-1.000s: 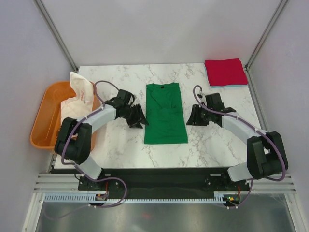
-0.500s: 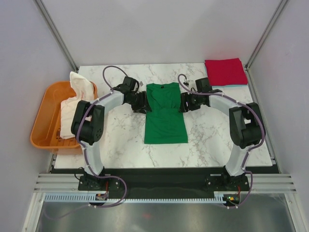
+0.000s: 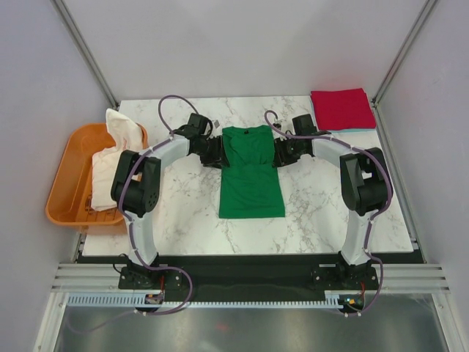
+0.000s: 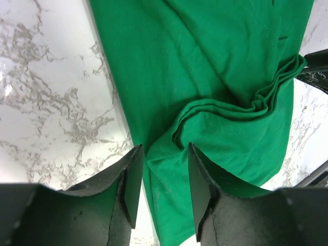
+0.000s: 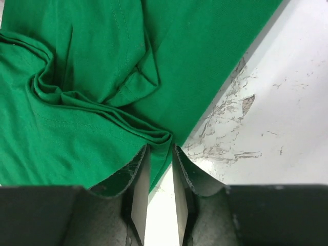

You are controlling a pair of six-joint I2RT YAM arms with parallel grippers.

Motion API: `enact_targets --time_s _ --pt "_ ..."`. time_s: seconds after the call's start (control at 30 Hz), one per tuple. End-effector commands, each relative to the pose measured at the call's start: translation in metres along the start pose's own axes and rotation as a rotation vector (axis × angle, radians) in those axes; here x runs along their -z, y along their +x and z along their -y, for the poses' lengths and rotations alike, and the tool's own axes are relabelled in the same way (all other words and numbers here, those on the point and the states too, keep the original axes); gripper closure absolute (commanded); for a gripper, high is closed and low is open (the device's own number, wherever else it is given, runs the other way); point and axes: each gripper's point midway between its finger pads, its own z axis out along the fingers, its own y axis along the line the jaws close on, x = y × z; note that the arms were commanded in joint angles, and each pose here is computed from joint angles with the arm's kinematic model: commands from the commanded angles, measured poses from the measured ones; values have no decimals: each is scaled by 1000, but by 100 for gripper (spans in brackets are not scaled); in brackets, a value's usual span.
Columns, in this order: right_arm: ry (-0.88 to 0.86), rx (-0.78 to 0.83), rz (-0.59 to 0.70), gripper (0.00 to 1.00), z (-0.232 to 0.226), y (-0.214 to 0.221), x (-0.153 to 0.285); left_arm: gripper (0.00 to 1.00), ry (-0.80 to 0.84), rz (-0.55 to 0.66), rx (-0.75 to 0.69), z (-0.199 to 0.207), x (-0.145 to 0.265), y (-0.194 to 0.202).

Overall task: Fold and stack the t-shirts
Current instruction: Fold the tshirt

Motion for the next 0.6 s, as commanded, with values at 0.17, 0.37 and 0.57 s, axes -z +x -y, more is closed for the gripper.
enact_targets --time_s 0.17,0.37,0.57 --pt "-58 29 20 58 -5 -7 -5 55 38 8 -53 3 -13 -9" --pt "-90 21 31 62 -11 -13 -7 69 31 33 -36 2 -15 -11" --pt "-14 11 67 100 -2 -25 2 97 0 76 -14 1 -10 -23"
